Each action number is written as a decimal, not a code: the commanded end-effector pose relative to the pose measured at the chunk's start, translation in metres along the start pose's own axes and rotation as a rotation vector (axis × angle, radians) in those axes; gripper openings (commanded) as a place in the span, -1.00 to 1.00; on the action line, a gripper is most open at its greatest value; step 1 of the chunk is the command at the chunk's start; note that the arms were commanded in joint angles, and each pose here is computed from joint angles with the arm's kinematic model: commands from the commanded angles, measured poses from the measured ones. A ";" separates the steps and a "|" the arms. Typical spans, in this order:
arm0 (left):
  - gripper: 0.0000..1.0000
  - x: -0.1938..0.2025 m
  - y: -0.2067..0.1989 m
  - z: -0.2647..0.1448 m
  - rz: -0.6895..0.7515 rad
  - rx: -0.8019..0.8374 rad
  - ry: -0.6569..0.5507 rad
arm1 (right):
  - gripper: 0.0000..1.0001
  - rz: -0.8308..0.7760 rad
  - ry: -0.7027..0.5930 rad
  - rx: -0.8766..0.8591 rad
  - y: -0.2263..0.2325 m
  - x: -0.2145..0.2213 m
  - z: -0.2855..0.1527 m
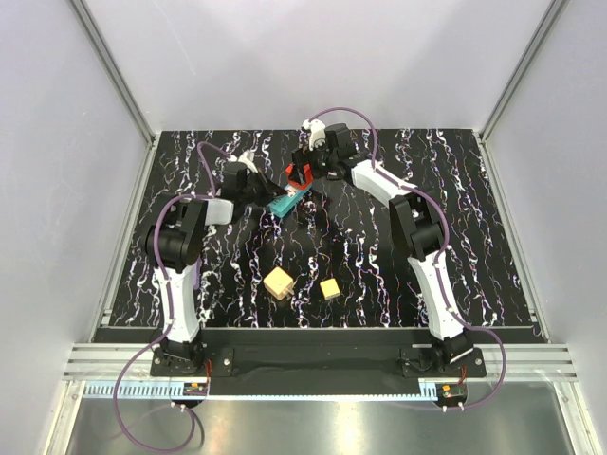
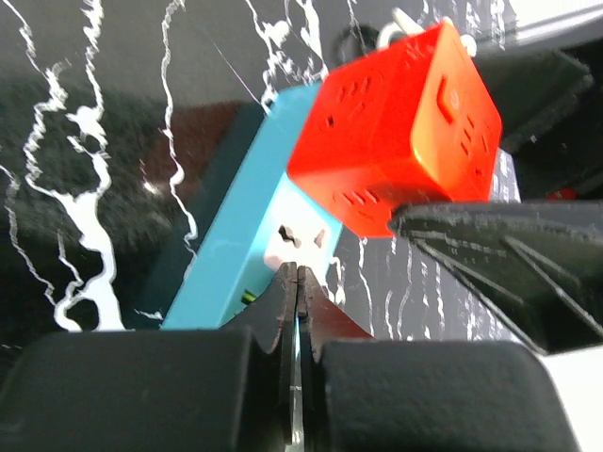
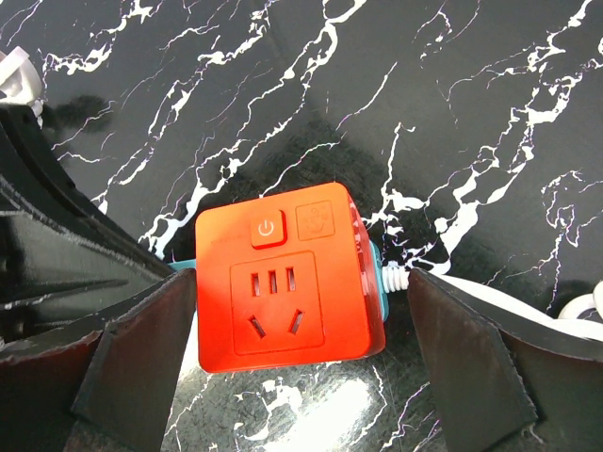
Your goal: Pull the plug off the socket
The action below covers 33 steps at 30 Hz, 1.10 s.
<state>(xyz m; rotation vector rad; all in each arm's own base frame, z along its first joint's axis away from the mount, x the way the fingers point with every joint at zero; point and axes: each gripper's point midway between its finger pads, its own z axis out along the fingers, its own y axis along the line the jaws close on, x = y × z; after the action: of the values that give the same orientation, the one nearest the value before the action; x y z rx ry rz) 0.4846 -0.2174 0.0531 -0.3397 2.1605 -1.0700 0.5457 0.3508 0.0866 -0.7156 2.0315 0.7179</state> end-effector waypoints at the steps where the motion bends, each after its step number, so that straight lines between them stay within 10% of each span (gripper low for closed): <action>1: -1.00 -0.008 0.015 0.001 0.040 -0.118 -0.023 | 1.00 -0.033 -0.096 -0.008 0.005 -0.043 -0.012; 33: -1.00 0.014 0.035 0.012 0.102 -0.196 0.058 | 0.62 -0.194 -0.037 0.011 0.017 -0.027 0.007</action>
<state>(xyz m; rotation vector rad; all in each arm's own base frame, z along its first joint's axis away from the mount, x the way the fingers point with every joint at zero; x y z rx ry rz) 0.4964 -0.2180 0.0526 -0.2725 2.1965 -0.9233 0.5459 0.3639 0.0963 -0.8396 1.9564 0.6156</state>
